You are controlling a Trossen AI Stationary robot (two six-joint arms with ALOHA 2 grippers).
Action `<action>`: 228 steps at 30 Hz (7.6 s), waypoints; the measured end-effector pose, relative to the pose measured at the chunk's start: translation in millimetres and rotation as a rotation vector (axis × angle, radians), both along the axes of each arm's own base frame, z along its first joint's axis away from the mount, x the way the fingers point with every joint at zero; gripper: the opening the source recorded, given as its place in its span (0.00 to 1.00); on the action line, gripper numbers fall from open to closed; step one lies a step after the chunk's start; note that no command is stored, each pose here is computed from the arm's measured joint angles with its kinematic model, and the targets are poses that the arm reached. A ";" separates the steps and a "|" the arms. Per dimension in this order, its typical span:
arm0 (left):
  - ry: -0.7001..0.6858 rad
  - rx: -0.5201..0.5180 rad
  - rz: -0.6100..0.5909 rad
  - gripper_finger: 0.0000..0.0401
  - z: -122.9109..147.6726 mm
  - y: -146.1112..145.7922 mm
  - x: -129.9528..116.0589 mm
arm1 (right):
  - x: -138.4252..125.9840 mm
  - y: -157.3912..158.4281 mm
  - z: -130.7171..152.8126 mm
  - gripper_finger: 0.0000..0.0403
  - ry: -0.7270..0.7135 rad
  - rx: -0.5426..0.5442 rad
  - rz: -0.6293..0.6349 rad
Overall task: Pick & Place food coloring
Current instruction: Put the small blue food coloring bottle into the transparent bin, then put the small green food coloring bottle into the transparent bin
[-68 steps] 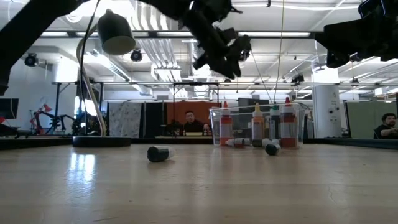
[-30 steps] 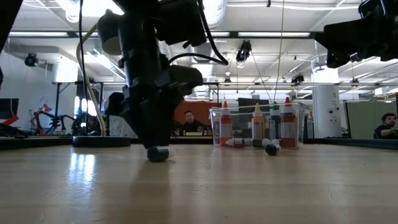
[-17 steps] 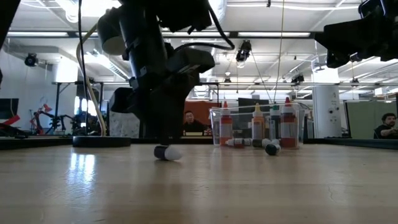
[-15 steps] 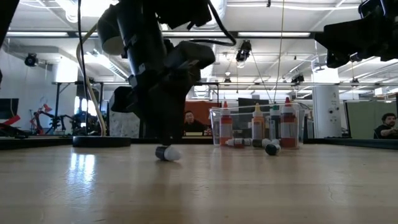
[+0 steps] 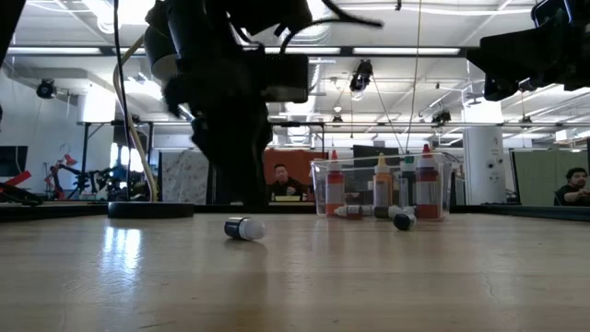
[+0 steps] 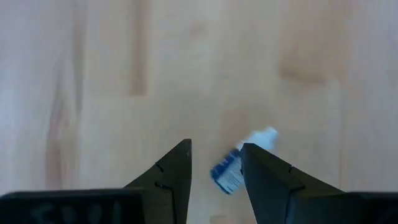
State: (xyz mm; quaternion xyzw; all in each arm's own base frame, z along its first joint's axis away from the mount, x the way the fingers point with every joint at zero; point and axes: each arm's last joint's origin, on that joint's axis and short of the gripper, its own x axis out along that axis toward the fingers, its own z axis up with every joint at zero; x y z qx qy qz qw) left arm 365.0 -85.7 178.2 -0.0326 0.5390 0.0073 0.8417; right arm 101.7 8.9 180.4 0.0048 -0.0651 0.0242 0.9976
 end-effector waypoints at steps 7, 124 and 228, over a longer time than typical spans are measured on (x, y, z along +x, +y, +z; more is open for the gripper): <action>-0.017 0.096 -0.462 0.28 0.3 -8.0 -1.7 | 0.0 0.0 0.0 0.30 0.000 0.000 0.000; -0.359 -0.076 0.524 0.37 68.0 78.8 23.3 | -9.4 -6.5 36.7 0.30 -0.405 0.425 -0.049; -0.539 -0.072 0.895 0.37 56.9 91.9 -179.4 | 223.1 2.0 -30.7 0.11 1.359 -0.315 0.057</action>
